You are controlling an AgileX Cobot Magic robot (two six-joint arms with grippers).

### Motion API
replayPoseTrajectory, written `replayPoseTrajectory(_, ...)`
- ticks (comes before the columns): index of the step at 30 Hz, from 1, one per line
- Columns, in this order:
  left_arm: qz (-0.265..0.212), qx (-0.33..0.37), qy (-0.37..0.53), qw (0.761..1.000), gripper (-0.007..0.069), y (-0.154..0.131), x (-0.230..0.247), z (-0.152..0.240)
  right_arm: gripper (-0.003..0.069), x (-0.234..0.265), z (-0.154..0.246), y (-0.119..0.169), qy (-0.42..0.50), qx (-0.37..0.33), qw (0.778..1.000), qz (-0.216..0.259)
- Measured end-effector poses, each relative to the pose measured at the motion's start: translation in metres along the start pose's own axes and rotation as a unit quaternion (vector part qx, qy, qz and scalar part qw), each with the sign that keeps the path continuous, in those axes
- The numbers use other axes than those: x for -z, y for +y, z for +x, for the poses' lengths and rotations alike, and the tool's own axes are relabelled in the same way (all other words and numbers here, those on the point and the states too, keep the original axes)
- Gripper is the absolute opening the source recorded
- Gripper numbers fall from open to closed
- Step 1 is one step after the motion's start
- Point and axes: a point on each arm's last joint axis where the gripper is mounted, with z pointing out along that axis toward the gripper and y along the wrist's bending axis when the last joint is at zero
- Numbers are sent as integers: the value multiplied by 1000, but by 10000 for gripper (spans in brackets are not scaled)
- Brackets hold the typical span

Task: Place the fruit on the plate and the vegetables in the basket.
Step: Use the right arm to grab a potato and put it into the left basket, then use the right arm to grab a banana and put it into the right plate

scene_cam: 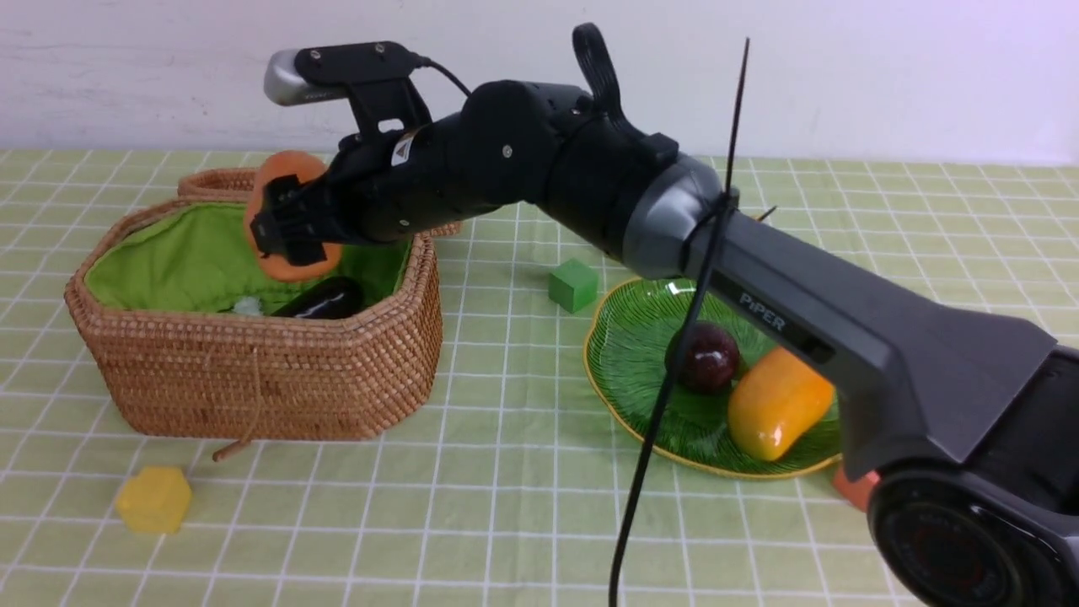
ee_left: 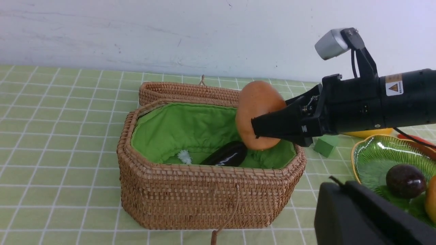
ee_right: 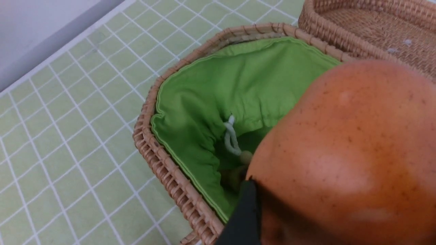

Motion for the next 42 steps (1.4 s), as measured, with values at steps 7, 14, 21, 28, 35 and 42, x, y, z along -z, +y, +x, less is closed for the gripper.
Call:
replayPoseTrajectory(7,-3,-4,8,1000,-11,0,0,2,630,23,-9,6,37,36,999,10)
replayPoseTrajectory(14,13,-10,22,1000,-10,-2,0,4,362,99,-45,23,69,81,993,46)
replayPoseTrajectory(21,108,-37,78,990,-10,-19,3,15,18,174,-57,32,146,119,977,99)
replayPoseTrajectory(28,204,-64,102,972,-8,-35,9,20,-17,207,-55,19,156,104,967,174)
replayPoseTrajectory(35,260,-85,103,956,-8,-44,14,22,-16,247,-12,-74,237,5,934,269)
replayPoseTrajectory(42,274,-87,103,952,-8,-46,16,22,-4,282,34,-190,272,-148,897,316)
